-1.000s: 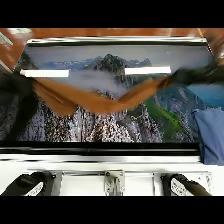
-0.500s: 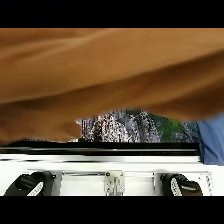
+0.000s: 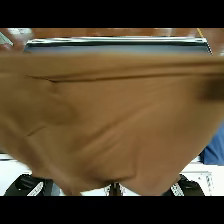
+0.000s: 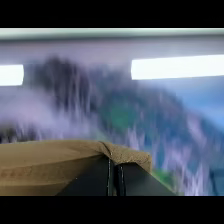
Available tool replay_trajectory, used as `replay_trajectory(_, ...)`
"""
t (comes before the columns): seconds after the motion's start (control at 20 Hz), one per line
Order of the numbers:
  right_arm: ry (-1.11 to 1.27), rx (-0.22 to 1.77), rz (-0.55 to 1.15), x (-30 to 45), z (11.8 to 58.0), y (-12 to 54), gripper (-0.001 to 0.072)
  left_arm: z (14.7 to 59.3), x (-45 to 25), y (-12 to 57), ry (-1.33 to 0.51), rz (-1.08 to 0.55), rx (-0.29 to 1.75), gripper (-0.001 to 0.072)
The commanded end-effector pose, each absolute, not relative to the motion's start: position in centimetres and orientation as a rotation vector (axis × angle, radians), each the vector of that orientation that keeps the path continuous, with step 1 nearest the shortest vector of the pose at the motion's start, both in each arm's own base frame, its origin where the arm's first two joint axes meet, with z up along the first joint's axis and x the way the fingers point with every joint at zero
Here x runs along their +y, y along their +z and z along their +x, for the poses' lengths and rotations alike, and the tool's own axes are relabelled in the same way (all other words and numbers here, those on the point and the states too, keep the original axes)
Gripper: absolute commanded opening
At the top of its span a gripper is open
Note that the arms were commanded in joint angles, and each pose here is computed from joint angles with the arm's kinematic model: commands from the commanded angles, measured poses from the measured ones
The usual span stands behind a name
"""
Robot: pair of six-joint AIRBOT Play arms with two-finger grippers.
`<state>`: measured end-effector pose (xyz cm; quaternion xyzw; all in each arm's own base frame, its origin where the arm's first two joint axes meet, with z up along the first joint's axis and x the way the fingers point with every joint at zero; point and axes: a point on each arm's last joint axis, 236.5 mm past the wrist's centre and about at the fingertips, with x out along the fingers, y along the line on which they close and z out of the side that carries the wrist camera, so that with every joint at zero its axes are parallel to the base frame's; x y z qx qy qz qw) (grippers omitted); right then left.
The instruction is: Fold the shirts.
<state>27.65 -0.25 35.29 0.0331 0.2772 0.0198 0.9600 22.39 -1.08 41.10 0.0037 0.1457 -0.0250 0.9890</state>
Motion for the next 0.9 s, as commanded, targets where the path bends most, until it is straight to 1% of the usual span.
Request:
replay_trajectory(0.0, -0.007, 0.954, 0.158, -2.3, 32.1, 21.3, 0.0067, 26.7, -1.4, 28.0, 0.041, -0.013, 0.638, 0.0042)
replay_trajectory(0.05, -0.017, 0.989, 0.191, -2.7, 34.1, 17.9, 0.0068, 28.4, -2.1, 24.1, 0.05, -0.029, 0.704, 0.0041)
replay_trajectory(0.15, -0.026, 0.991, 0.252, -3.1, 38.7, 12.5, 0.0068, 32.5, -3.6, 18.0, 0.064, -0.082, 0.749, 0.0041)
replay_trajectory(0.2, -0.02, 0.966, 0.292, -3.1, 41.4, 10.9, 0.0067, 34.9, -4.3, 15.5, 0.071, -0.118, 0.757, 0.0041)
replay_trajectory(0.3, -0.003, 0.851, 0.389, -2.8, 46.7, 9.3, 0.0067, 39.2, -4.8, 11.6, 0.088, -0.212, 0.787, 0.0041)
replay_trajectory(0.35, 0.001, 0.779, 0.439, -2.9, 49.2, 9.0, 0.0067, 41.5, -4.6, 9.8, 0.098, -0.291, 0.805, 0.0041)
replay_trajectory(0.45, -0.017, 0.683, 0.53, -3.3, 52.4, 8.3, 0.0067, 45.4, -4.1, 7.1, 0.109, -0.486, 0.829, 0.0041)
replay_trajectory(0.5, -0.027, 0.658, 0.543, -3.5, 53.6, 7.5, 0.0067, 47.3, -4.0, 6.3, 0.086, -0.552, 0.825, 0.0042)
replay_trajectory(0.55, -0.029, 0.648, 0.513, -3.4, 54.4, 6.5, 0.0067, 48.7, -3.9, 5.8, 0.06, -0.583, 0.819, 0.0042)
replay_trajectory(0.65, -0.006, 0.653, 0.439, -2.3, 55.5, 4.5, 0.0068, 50.5, -3.7, 4.3, 0.03, -0.6, 0.834, 0.0042)
replay_trajectory(0.85, 0.021, 0.735, 0.437, 0.1, 55.8, 0.2, 0.0068, 50.2, -3.8, 0.2, 0.046, -0.604, 0.937, 0.0043)
